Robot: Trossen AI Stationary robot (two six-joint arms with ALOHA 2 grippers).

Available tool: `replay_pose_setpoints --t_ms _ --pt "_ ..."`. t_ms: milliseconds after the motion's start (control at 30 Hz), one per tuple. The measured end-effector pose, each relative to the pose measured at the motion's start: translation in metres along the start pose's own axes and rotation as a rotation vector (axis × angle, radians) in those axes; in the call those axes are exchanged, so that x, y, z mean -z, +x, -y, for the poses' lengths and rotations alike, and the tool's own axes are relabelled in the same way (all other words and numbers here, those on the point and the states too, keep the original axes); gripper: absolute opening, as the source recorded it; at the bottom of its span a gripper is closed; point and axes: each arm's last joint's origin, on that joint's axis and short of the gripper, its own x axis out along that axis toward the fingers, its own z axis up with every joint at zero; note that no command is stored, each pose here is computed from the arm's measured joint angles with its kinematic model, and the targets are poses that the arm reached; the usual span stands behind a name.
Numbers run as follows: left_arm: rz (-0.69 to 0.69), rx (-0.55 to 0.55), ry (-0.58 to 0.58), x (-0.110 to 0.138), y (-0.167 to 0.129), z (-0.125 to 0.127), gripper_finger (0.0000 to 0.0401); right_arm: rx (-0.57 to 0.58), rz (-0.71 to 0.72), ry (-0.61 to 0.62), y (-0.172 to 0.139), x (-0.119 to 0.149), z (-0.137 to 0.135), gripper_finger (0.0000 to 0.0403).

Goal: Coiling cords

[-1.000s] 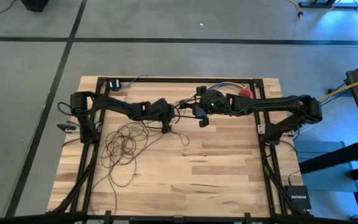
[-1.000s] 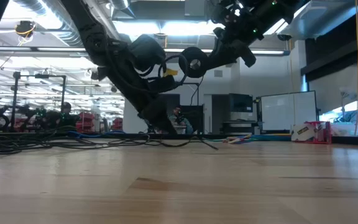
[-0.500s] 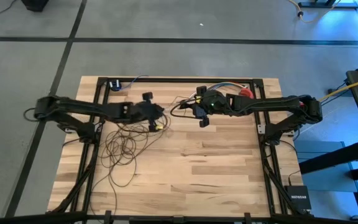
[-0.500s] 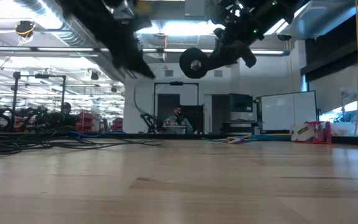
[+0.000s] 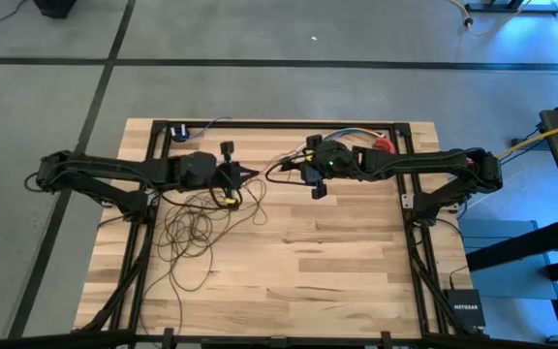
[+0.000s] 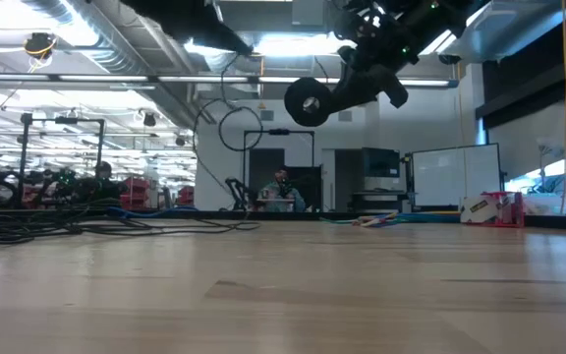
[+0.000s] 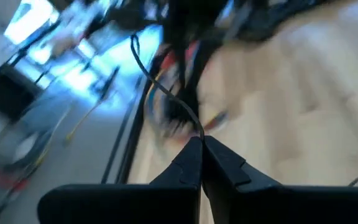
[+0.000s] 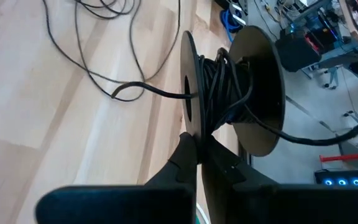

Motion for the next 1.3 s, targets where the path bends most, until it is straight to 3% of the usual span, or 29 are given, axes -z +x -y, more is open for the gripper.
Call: replay_pose_setpoints --t_ms 167,400,733,1000,1300 --pt "-0.094 -0.153 -0.082 0.012 0.009 -0.018 0.0001 -0.095 0.075 -0.002 0.000 -0.002 -0.003 0.0010" --pt "-0.072 -0.038 -0.100 0.023 0.038 -0.021 0.0001 -0.098 0.159 -0.034 -0.001 -0.008 -0.001 0.0010" --pt "-0.307 0.019 -0.105 0.066 0.085 -0.005 0.0003 -0.014 0.307 -0.069 -0.009 -0.021 0.010 0.0010" --pt "-0.407 0.088 -0.104 0.070 0.079 0.010 0.0002 0.159 0.129 -0.075 -0.026 -0.015 0.018 0.0010" --pt "-0.272 0.102 -0.066 0.036 0.042 0.021 0.0002 0.094 -0.114 -0.068 -0.015 0.004 0.005 0.0010"
